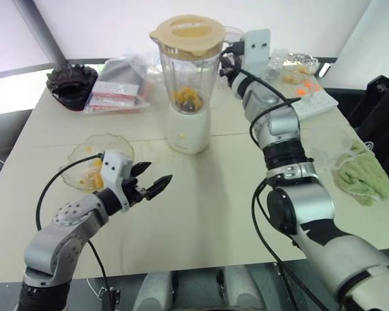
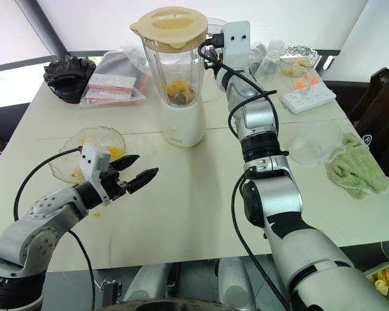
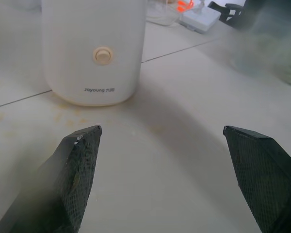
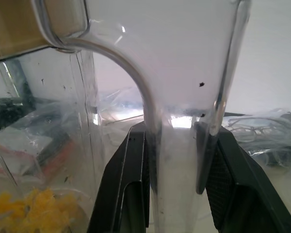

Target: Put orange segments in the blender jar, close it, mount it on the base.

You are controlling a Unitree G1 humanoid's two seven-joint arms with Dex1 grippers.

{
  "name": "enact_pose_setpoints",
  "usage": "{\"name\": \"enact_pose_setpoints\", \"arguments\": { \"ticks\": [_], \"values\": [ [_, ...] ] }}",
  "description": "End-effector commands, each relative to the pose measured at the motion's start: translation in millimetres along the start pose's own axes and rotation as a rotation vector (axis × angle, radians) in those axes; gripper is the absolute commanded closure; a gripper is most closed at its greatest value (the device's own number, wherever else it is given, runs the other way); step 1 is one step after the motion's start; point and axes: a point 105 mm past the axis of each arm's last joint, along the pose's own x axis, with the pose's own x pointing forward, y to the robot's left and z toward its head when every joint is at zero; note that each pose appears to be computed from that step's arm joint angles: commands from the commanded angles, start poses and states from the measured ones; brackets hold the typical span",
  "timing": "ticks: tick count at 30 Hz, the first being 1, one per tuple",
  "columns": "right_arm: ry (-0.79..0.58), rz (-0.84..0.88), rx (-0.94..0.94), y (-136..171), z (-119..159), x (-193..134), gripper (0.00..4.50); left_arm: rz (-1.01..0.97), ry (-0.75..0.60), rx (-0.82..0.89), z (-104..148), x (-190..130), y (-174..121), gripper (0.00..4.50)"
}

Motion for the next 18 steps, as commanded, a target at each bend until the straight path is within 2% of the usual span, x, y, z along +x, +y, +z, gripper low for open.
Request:
{"name": "enact_pose_setpoints", "arguments": {
  "ticks": [1,3,7,9,10,11,18],
  "values": [
    [-0.059,0.023,0.000,7,17,-3,3.60,-0.020,-0.025,0.035,8,0,-4,0.34],
    [-0.053,0.033,0.001,8,15,-3,3.60,-0.021,-0.023,0.037,8,0,-4,0.34],
    [-0.048,0.052,0.013,9,14,-5,1.60,-0.022,-0.021,0.039,7,0,-4,0.28],
    [-0.047,0.061,0.006,10,13,-5,0.78,-0.023,-0.019,0.040,7,0,-4,0.28],
    [-0.048,0.058,-0.003,9,12,-5,0.19,-0.024,-0.018,0.041,7,0,-5,0.28],
    [-0.048,0.055,-0.011,9,12,-6,0.03,-0.026,-0.017,0.041,7,0,-5,0.28],
    [-0.036,0.117,-0.082,9,-1,-21,0.03,-0.036,-0.012,0.034,6,0,-6,0.28]
  ]
}}
